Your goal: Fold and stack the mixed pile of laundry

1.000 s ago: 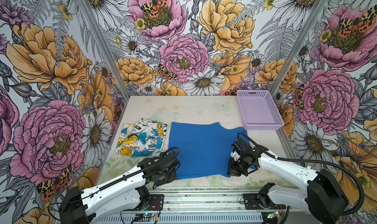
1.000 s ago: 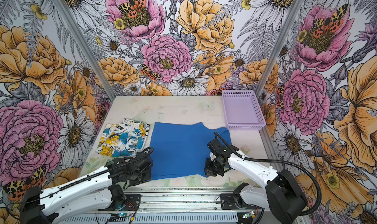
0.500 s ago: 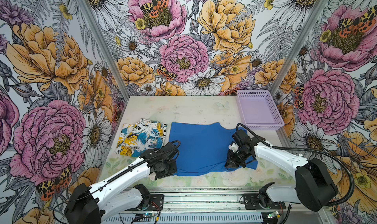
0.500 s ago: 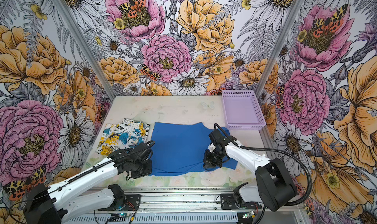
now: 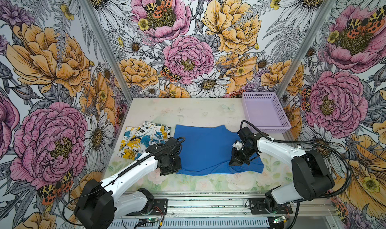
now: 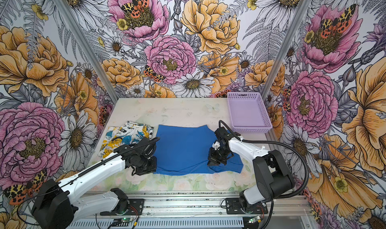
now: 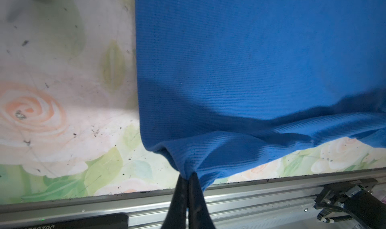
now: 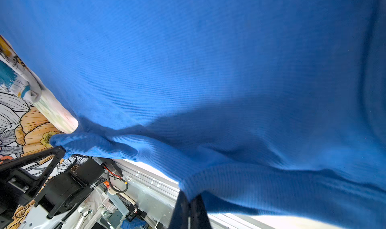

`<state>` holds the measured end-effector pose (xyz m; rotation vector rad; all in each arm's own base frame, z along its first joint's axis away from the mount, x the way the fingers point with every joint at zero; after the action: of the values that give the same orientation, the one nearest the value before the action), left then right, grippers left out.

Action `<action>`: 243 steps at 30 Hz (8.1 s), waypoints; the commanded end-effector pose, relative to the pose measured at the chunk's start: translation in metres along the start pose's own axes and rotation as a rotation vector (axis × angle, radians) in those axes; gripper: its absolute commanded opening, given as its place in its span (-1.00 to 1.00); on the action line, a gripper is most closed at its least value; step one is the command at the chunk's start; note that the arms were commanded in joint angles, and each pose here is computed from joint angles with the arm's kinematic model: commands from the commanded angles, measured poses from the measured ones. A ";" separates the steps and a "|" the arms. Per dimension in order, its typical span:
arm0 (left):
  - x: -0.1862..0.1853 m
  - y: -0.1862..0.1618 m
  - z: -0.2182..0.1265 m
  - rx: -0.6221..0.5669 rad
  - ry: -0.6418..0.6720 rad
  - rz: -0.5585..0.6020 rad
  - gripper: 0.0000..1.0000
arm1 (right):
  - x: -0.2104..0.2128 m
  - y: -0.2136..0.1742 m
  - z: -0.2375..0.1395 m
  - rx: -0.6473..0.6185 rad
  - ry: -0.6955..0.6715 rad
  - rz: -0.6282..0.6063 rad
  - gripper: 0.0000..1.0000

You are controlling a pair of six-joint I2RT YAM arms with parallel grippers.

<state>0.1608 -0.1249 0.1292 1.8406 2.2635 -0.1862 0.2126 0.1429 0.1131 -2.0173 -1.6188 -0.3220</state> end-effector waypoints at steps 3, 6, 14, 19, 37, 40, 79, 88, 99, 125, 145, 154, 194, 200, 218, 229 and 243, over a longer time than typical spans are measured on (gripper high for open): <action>-0.012 0.020 -0.001 -0.018 -0.052 0.032 -1.00 | 0.008 0.017 -0.007 -0.024 0.023 -0.030 -1.00; -0.011 0.027 0.001 -0.019 -0.045 0.027 -1.00 | 0.009 0.024 -0.005 -0.022 0.021 -0.027 -1.00; -0.009 0.044 0.006 -0.021 -0.053 -0.001 -1.00 | 0.011 0.036 -0.003 -0.022 0.023 -0.023 -1.00; -0.009 0.052 0.013 -0.012 -0.044 -0.003 -1.00 | 0.013 0.041 -0.001 -0.016 0.022 -0.021 -1.00; -0.007 0.083 0.019 -0.029 -0.041 -0.008 -1.00 | 0.012 0.057 0.001 -0.021 0.018 -0.012 -1.00; -0.006 0.085 0.021 -0.036 -0.035 -0.008 -1.00 | 0.012 0.060 0.001 -0.026 0.013 -0.011 -1.00; -0.046 0.061 0.034 -0.090 -0.026 0.093 -0.05 | 0.024 0.042 0.016 -0.054 -0.085 -0.116 -0.34; -0.022 0.053 0.053 -0.061 0.076 0.088 -0.09 | 0.008 0.067 0.010 -0.095 -0.127 -0.114 -0.39; -0.037 0.060 0.030 -0.117 0.061 0.086 -0.07 | -0.044 0.024 -0.060 -0.178 -0.172 0.074 -0.22; -0.040 0.066 0.045 -0.080 0.101 0.132 -0.06 | -0.143 -0.007 -0.066 -0.422 -0.214 0.526 -0.17; -0.029 0.067 0.047 -0.075 0.124 0.108 -0.06 | -0.146 -0.002 -0.051 -0.405 -0.173 0.527 -0.87; -0.025 0.068 0.054 -0.047 0.149 0.120 -0.10 | -0.136 0.003 -0.066 -0.375 -0.160 0.521 -0.99; -0.008 0.063 0.080 0.030 0.295 0.151 -0.43 | -0.130 -0.010 -0.050 -0.386 -0.197 0.517 0.01; -0.003 0.061 0.083 0.040 0.314 0.147 -0.45 | -0.136 -0.004 -0.045 -0.381 -0.230 0.509 0.07; 0.001 0.059 0.086 0.053 0.333 0.146 -0.46 | -0.149 -0.004 -0.039 -0.375 -0.322 0.497 -0.65; 0.000 0.060 0.084 0.054 0.339 0.151 -0.47 | -0.143 -0.007 -0.042 -0.348 -0.284 0.518 -1.00; -0.006 0.067 0.086 0.079 0.351 0.183 -0.50 | -0.130 0.021 -0.071 -0.240 -0.214 0.505 -1.00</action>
<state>0.2410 -0.1499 0.0768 2.1757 2.2540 0.0379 0.2019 -0.0056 0.0976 -2.6705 -1.1345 -0.1060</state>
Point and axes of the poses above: each gripper's point midway between its finger pads, its own z axis out along the fingers, its own x axis along the line the jaws close on, y = z × x, the point moved 6 cm from there along -z, back along the fingers
